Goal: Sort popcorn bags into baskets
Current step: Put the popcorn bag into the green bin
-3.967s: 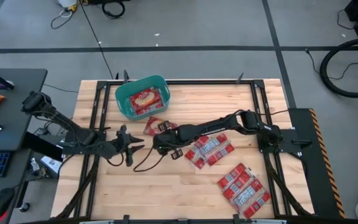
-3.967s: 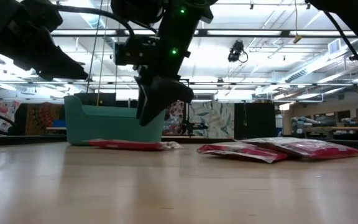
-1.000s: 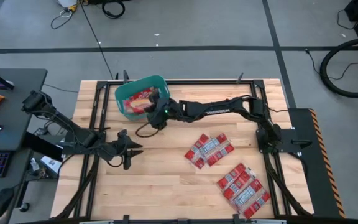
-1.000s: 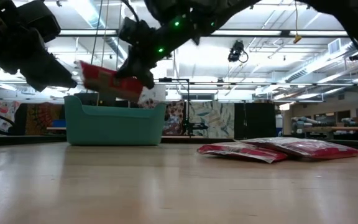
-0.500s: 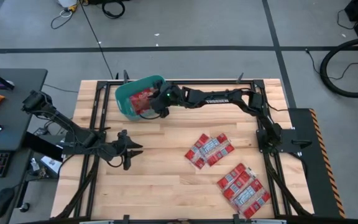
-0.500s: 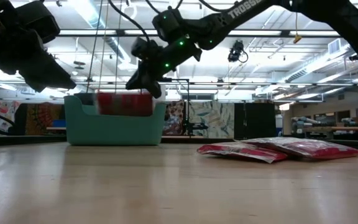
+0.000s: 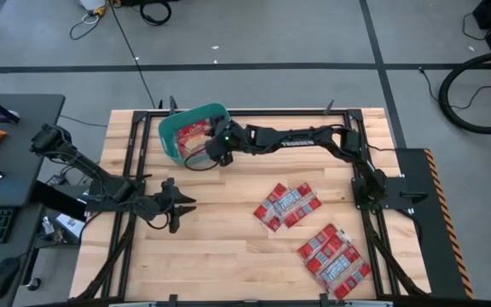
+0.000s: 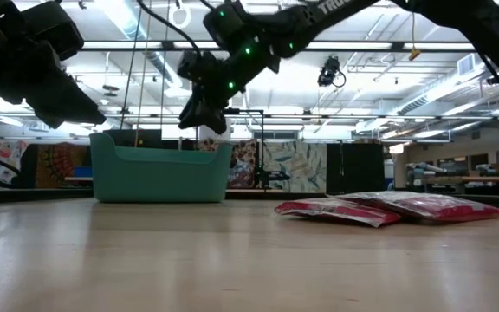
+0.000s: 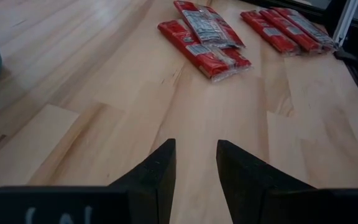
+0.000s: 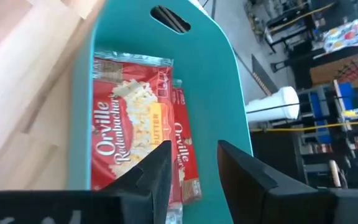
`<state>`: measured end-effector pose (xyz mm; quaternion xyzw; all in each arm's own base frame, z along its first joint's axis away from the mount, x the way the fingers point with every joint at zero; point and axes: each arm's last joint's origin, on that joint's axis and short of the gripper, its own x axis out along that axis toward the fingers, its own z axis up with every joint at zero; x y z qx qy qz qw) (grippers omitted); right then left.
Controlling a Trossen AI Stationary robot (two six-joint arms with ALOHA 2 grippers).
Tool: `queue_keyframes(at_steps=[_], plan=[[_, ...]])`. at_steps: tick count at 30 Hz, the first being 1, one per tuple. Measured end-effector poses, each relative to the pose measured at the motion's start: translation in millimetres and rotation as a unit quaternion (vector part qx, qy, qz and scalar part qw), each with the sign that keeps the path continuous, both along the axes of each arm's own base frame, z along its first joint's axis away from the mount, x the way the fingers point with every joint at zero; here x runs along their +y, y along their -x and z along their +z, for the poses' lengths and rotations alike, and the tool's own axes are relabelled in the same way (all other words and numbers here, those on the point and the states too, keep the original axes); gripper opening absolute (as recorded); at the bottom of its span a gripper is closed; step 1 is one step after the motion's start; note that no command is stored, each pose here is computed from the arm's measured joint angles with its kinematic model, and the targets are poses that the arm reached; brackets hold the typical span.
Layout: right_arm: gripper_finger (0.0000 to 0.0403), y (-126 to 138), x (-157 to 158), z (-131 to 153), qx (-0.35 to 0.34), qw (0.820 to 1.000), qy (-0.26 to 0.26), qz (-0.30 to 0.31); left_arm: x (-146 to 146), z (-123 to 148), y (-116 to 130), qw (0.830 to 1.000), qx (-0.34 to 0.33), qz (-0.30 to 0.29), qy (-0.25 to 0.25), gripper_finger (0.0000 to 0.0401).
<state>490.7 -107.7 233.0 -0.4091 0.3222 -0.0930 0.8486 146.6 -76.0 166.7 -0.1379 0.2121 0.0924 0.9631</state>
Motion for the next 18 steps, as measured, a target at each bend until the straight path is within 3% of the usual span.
queue_keyframes(at_steps=[10,18], plan=[[0.0133,2.1,52.0,22.3,0.099,0.993,-0.061,0.013,0.5,-1.6,0.8,1.0,0.009,0.0,-0.005,0.0121],[0.0133,24.6,86.1,20.0,0.228,0.968,-0.099,-0.034,1.2,-3.4,1.9,1.0,0.02,-0.004,-0.018,0.0121]])
